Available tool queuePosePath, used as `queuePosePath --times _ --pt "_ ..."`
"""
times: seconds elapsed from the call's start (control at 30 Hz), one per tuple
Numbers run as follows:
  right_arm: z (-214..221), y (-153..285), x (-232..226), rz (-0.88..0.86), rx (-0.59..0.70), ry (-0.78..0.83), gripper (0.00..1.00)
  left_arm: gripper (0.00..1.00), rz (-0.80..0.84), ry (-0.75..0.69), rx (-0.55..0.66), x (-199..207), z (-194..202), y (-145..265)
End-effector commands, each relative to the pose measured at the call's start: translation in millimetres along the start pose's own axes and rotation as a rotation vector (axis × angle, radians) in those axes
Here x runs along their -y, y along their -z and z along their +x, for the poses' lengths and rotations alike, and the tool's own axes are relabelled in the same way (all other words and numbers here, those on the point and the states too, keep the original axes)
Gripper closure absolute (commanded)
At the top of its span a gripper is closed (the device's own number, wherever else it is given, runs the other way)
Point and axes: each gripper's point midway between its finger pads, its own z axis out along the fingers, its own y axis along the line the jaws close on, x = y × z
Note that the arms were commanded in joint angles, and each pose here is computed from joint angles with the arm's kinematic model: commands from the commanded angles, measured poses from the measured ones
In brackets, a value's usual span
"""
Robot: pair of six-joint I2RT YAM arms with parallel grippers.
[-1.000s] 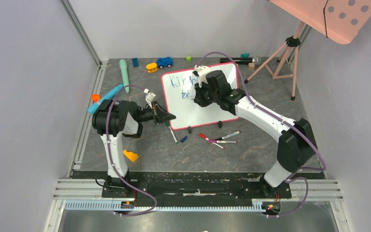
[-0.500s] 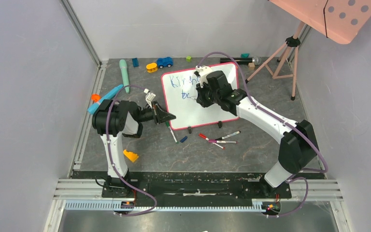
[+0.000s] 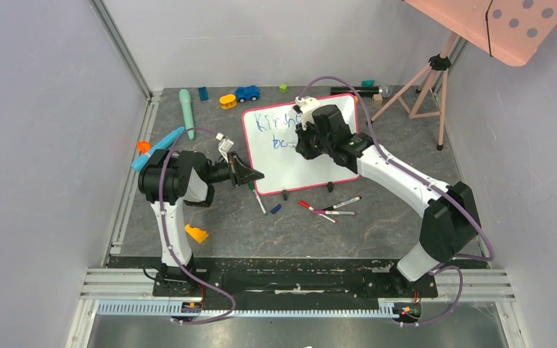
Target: Write a sentence on the whiteboard
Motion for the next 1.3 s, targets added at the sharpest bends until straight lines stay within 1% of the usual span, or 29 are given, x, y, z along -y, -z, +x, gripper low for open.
queuePosePath --times 0.0,0.37,0.77,1.27 --pt "-48 18 -4 -0.024 0.144 0.019 1.00 0.96 -0.038 -0.192 0.030 -15 -2 3" --pt "-47 8 -8 -0.050 0.134 0.019 1.00 0.96 -0.037 -0.193 0.029 -15 -1 4" --pt "-38 7 -11 -0.066 0.112 0.017 1.00 0.97 -0.039 -0.192 0.030 -15 -2 3" --pt "-29 -6 -9 -0.061 0.089 0.018 1.00 0.96 -0.041 -0.192 0.031 -16 -2 4"
